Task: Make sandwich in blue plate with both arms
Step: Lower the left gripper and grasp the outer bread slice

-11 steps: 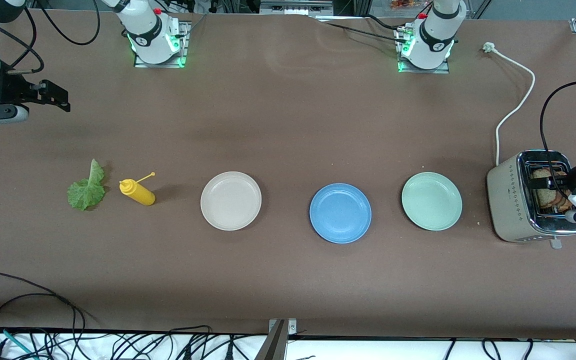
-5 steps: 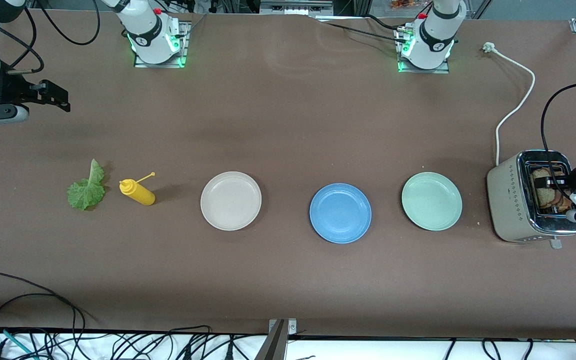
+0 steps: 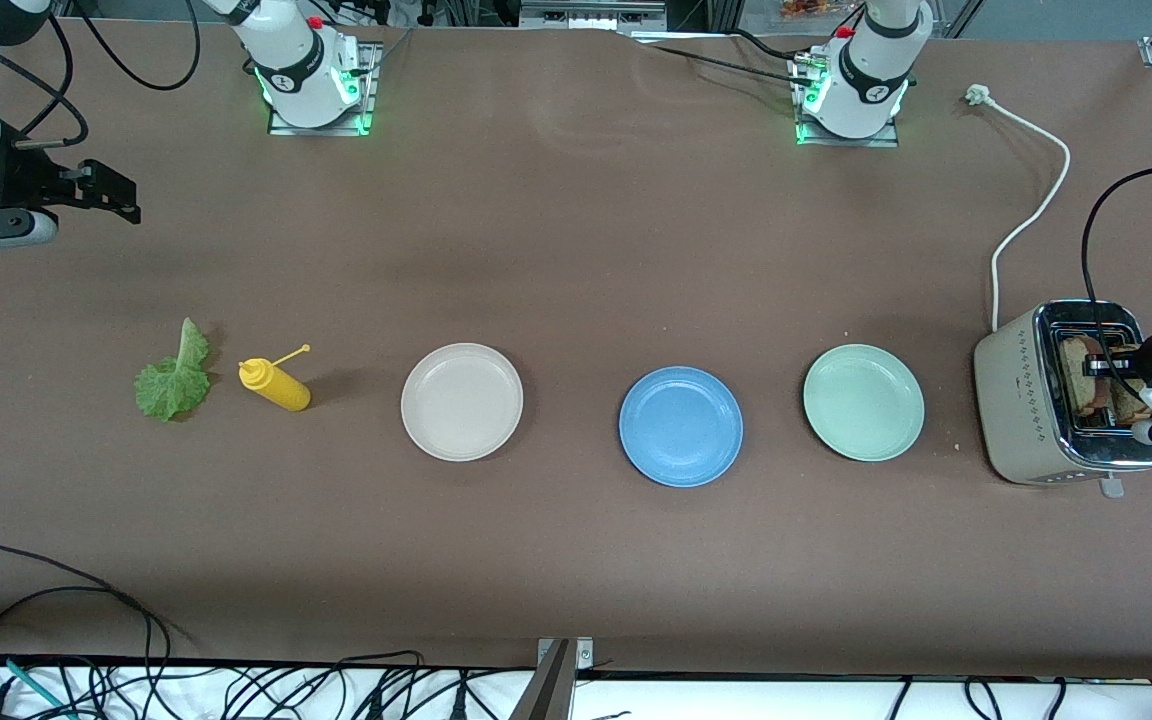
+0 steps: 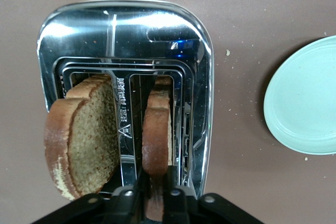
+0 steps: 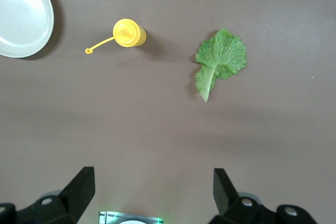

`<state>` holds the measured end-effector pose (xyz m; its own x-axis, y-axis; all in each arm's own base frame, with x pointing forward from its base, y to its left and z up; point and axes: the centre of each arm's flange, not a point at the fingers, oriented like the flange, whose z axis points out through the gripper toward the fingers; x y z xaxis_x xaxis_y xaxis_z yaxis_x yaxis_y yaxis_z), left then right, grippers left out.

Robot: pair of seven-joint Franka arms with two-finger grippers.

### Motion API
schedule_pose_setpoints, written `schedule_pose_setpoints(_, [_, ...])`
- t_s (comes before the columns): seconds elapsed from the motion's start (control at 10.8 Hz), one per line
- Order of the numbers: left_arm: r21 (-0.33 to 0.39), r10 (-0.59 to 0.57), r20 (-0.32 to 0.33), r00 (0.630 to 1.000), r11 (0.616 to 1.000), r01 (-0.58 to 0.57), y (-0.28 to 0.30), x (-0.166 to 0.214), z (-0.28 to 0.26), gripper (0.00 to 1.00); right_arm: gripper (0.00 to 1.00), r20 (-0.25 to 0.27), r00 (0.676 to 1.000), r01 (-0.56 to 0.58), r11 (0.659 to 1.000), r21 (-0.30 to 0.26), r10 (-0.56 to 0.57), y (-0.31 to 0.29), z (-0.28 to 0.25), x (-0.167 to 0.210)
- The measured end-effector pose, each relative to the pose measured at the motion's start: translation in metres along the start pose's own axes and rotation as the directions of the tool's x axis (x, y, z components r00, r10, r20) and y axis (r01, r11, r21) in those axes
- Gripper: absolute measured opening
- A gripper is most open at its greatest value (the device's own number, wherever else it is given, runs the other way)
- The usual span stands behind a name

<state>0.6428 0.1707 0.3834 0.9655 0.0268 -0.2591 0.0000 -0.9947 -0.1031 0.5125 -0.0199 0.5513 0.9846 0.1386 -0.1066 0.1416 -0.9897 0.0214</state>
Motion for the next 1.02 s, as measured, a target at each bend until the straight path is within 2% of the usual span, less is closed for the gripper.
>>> schedule_pose_setpoints(0.09, [0.0,0.002,0.0,1.0,1.0,-0.002,0.0,0.0,0.0,0.11,1.0,0.0,1.0,0.0,1.0,0.0,0.0,0.0,0.0,0.0])
schedule_pose_setpoints(0.65, [0.002,0.019,-0.012,1.0,1.0,-0.019,0.0,0.001,-0.006,0.09,1.0,0.0,1.0,0.0,1.0,0.0,0.0,0.0,0.0,0.0])
schedule_pose_setpoints(1.02, [0.009,0.068,-0.038,0.997,0.998,-0.068,0.006,-0.003,-0.061,0.08,1.0,0.0,1.0,0.0,1.0,0.0,0.0,0.0,0.0,0.0])
